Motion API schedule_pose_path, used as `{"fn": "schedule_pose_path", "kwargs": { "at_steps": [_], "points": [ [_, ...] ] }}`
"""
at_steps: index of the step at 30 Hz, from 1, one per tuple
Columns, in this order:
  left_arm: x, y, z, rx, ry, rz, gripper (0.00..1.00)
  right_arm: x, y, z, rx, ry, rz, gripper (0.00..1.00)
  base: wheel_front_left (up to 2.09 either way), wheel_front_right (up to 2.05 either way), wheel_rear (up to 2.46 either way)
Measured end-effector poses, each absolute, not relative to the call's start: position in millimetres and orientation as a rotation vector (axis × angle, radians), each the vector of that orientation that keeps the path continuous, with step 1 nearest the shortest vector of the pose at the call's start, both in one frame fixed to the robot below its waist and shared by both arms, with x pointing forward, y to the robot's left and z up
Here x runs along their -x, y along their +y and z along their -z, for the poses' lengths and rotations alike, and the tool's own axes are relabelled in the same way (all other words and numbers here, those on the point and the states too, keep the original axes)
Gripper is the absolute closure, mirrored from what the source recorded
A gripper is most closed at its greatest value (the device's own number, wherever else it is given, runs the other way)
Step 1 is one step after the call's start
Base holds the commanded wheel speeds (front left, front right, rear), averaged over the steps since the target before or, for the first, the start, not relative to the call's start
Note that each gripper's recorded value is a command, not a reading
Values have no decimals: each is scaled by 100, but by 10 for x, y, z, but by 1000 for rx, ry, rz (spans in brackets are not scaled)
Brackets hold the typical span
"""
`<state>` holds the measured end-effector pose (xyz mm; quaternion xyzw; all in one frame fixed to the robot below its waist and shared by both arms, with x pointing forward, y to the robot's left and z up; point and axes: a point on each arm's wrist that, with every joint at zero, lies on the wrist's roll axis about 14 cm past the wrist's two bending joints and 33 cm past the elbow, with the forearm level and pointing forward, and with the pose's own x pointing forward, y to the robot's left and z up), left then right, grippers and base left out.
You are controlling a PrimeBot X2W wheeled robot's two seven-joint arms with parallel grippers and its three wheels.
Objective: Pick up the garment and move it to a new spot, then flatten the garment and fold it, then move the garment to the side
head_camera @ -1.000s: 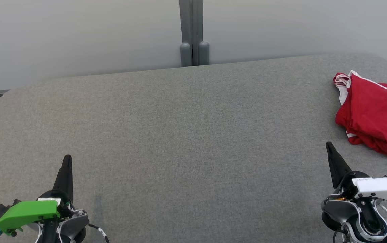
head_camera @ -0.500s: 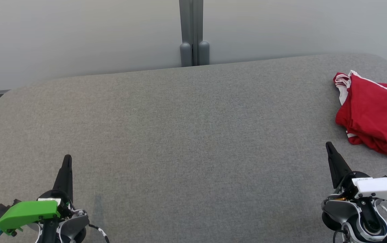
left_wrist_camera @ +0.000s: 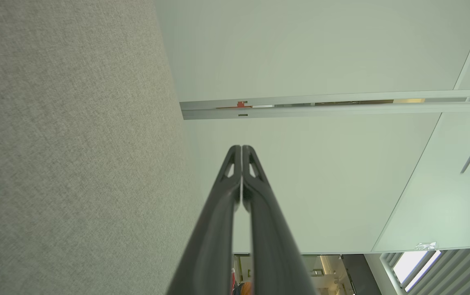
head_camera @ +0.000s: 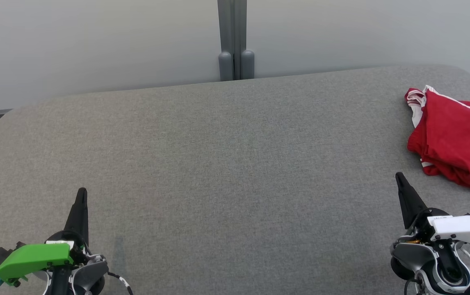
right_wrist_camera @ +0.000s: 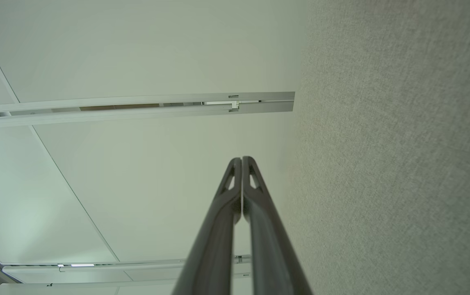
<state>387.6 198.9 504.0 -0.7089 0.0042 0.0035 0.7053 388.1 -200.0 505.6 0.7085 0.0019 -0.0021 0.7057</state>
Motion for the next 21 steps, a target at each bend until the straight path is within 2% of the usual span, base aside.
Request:
{"fn": "schedule_pose_path", "kwargs": {
  "at_steps": [21],
  "points": [
    [-3876,1989,-5040,1576,9,-8,100,-3881,-1999,-5056,-1576,4,5,100,0,0,0]
  ]
}}
